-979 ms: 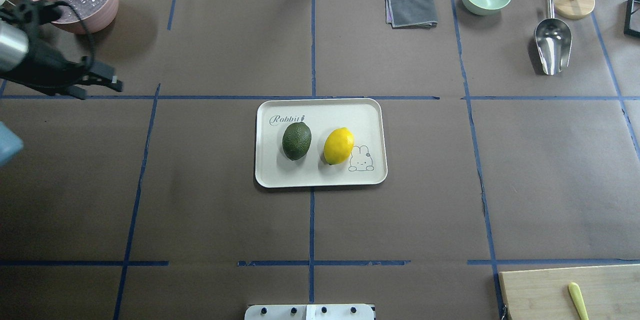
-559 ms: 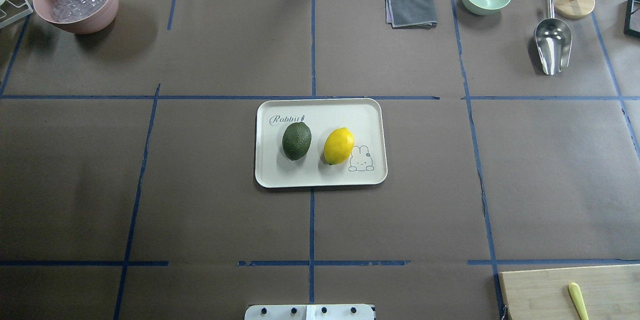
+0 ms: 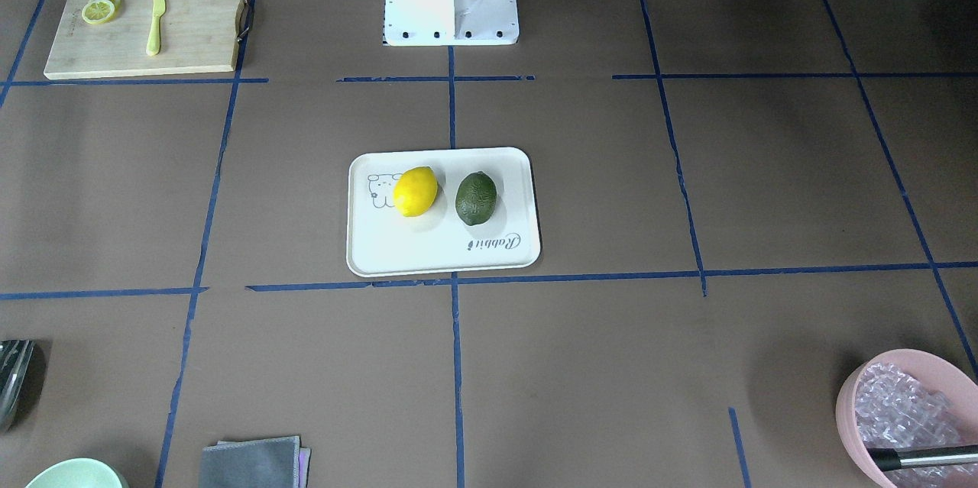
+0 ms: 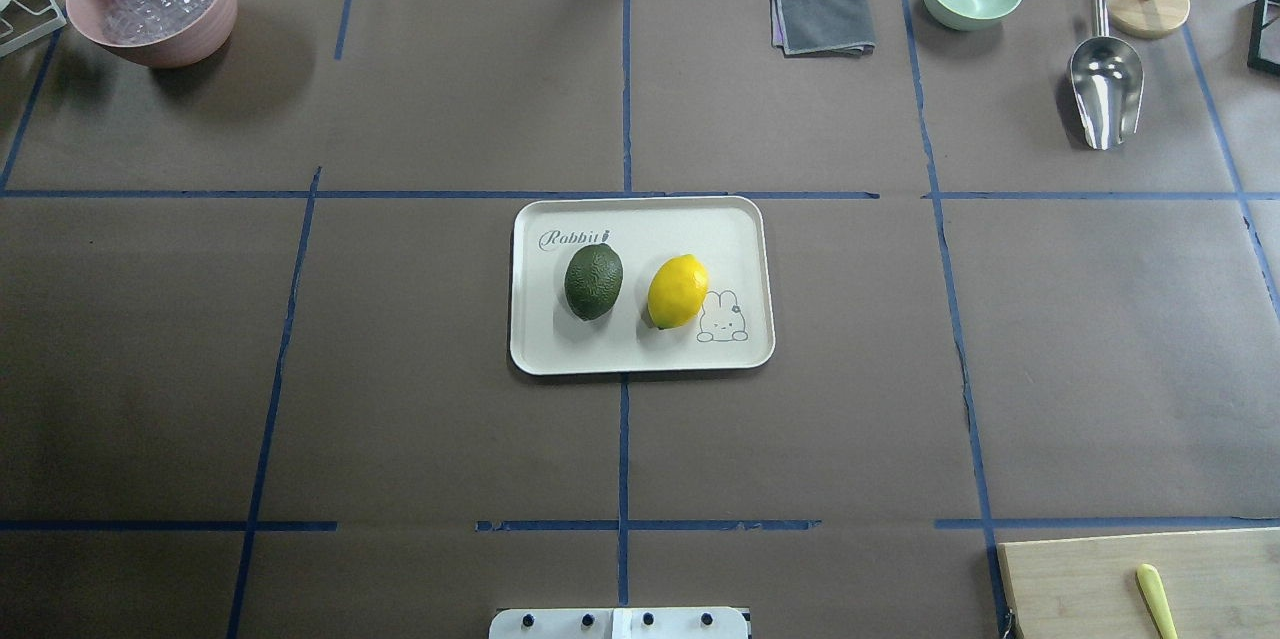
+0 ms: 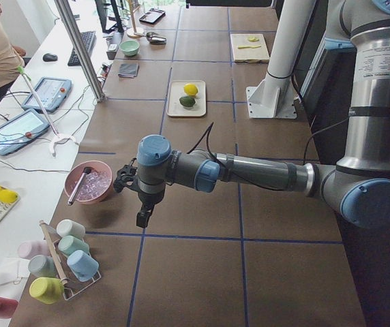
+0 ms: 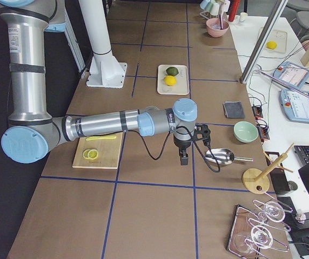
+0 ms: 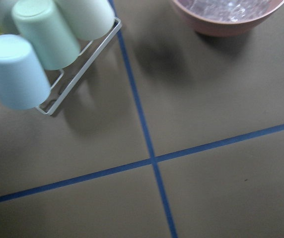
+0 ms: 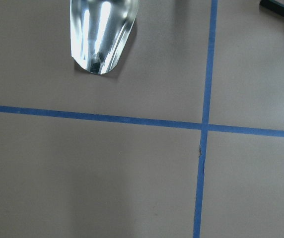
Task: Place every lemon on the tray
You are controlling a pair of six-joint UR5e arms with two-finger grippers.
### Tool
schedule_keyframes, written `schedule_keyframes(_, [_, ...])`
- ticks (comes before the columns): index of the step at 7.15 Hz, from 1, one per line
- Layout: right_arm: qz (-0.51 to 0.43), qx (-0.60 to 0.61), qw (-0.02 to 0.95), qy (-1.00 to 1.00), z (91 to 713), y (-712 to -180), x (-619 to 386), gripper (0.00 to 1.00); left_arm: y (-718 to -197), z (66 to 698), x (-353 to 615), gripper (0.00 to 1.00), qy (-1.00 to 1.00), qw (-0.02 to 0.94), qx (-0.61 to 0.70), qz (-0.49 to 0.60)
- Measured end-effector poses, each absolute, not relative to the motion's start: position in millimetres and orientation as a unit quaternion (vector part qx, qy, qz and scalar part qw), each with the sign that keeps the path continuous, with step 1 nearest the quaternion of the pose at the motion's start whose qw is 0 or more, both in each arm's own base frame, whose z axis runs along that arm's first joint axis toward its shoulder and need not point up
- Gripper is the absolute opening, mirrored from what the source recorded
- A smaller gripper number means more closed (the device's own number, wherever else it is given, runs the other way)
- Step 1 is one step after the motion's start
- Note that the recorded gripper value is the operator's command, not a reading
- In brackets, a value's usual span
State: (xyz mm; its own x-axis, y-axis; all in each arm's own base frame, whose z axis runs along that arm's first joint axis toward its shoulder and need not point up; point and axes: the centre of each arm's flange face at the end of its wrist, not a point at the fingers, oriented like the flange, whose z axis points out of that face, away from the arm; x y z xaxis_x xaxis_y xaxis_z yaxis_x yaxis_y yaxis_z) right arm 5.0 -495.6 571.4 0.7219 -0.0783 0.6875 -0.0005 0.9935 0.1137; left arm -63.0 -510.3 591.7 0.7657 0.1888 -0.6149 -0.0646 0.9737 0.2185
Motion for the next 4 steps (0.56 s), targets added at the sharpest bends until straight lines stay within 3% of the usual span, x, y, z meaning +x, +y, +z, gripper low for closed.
schedule_keyframes(4, [-0.021,0.045,0.922,-0.384,576,-490,4,1.0,-497,601,-56,1.0,0.369,0.927,0.032,0.054])
